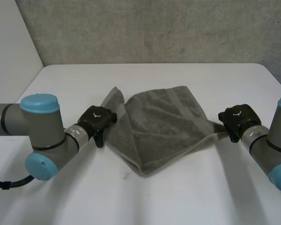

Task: Fold the towel.

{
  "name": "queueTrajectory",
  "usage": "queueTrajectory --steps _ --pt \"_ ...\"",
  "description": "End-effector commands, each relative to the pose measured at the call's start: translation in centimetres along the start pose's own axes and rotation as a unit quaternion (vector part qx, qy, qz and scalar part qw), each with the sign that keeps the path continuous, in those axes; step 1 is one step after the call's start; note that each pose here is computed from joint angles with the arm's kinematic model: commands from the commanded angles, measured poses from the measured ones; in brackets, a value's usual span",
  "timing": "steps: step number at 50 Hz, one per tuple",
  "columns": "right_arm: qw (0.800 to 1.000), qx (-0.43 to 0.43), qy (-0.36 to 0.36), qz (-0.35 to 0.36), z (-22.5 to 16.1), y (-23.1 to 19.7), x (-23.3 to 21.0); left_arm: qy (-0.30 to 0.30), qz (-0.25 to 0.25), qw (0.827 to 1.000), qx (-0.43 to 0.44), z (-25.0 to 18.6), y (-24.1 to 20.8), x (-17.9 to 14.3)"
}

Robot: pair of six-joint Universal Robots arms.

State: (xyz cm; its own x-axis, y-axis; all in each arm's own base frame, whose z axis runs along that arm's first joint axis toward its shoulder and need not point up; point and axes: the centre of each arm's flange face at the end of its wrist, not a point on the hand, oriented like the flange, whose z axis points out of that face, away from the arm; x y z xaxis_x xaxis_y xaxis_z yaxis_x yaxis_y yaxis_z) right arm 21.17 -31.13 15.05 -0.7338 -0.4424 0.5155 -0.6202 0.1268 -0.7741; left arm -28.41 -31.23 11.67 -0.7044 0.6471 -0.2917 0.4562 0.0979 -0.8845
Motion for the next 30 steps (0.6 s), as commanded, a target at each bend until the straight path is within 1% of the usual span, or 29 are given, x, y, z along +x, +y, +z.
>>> queueTrajectory --steps 1,3,9,21,30 --pt "1.0 0.001 -0.004 -0.001 0.0 0.0 -0.1 0.002 -0.007 1.0 -0.006 -1.7 -0.9 -1.0" --pt "1.0 0.001 -0.005 -0.001 0.1 0.1 -0.2 0.015 -0.008 1.0 -0.003 -2.4 -1.0 -0.7" --pt "1.0 -0.003 -0.008 -0.002 0.2 0.3 -0.4 0.029 -0.009 1.0 -0.007 -2.9 -0.5 -0.1" --pt "1.0 -0.004 -0.009 -0.002 0.2 0.4 -0.5 0.04 -0.009 0.999 -0.017 -1.1 1.2 0.8" --pt "1.0 -0.004 -0.011 -0.003 0.2 0.4 -0.5 0.034 -0.008 0.999 -0.003 0.2 0.7 0.3"
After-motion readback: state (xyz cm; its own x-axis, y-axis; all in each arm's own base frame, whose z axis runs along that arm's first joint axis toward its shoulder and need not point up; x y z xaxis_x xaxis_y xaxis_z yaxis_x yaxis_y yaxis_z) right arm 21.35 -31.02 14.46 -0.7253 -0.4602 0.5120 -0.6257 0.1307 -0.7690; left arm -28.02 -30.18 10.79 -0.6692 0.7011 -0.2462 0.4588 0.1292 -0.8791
